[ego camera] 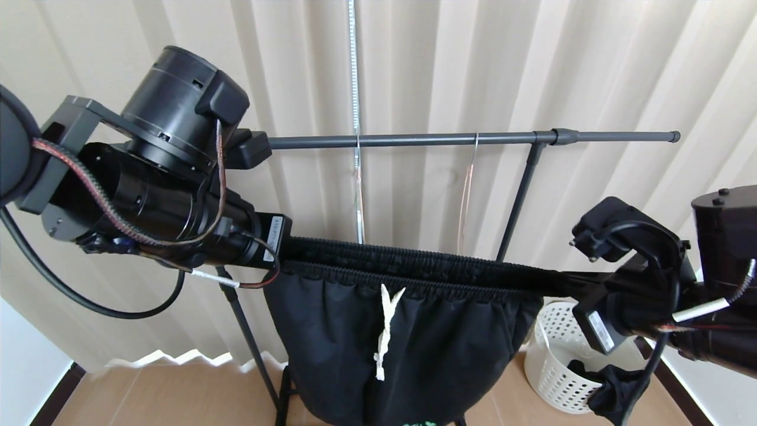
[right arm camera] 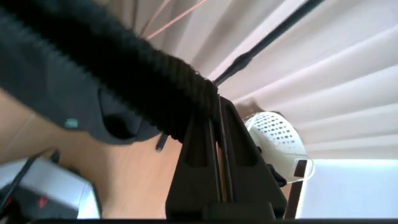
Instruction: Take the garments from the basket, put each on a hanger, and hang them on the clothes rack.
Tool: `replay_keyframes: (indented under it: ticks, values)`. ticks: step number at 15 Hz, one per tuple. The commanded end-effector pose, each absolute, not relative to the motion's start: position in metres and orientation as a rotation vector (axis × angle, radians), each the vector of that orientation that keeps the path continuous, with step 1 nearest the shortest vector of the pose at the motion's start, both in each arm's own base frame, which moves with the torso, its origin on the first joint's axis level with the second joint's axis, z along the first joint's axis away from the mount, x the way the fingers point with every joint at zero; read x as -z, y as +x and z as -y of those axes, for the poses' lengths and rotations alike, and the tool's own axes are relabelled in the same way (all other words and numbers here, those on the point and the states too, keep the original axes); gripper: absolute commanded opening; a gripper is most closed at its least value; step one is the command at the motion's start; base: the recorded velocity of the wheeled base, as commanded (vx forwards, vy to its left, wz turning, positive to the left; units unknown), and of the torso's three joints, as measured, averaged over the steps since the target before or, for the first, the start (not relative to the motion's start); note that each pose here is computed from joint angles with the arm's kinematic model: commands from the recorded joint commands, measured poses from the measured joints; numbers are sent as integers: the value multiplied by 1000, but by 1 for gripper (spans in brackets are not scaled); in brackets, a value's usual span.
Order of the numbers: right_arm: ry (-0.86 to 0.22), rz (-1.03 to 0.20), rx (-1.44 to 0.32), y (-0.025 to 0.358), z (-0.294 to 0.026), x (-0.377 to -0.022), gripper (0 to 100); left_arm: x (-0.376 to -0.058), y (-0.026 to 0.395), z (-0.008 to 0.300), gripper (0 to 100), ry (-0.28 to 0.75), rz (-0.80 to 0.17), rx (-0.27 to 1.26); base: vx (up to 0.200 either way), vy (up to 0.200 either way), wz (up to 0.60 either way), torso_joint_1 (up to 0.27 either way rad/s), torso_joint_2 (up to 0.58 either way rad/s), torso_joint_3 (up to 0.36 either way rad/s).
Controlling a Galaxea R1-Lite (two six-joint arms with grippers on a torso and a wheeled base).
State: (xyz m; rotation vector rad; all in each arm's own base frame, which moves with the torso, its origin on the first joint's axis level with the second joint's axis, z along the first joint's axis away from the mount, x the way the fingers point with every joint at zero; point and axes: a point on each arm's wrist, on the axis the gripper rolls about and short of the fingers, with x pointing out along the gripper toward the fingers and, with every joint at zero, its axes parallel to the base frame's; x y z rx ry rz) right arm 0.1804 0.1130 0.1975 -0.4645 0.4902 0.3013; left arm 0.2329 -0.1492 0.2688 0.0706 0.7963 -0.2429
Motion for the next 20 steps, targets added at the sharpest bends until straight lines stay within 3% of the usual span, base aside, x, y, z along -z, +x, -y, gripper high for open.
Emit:
replay_keyframes:
  ticks: [1,6,9,12,16,17,18,20]
  values:
    - [-487,-466,-400,150,-114,-205,0,-275,247,161,0,59,-772,282,0,0,0,0,0,0]
    - [-535,-505,-632,108,-118,-199,0,-284,269,192,0,60,-720,372,0,0,0,0,0,0]
    - [-427,-544,-745,92,-130,-193,0,-287,275,211,0,68,-694,410,0,0,0,0,0,0]
    - [-397,-506,-802,89,-141,-196,0,-288,275,222,0,74,-682,438,0,0,0,0,0,0]
    - [-350,-575,-873,88,-189,-185,0,-297,281,234,0,57,-635,460,0,0,0,0,0,0]
    - [-350,-575,-873,88,-189,-185,0,-297,281,234,0,57,-635,460,0,0,0,0,0,0]
    - [-307,-599,-892,89,-215,-187,0,-298,282,242,0,59,-625,479,0,0,0,0,0,0]
    - [-261,-609,-906,89,-234,-191,0,-293,282,248,0,75,-634,491,0,0,0,0,0,0]
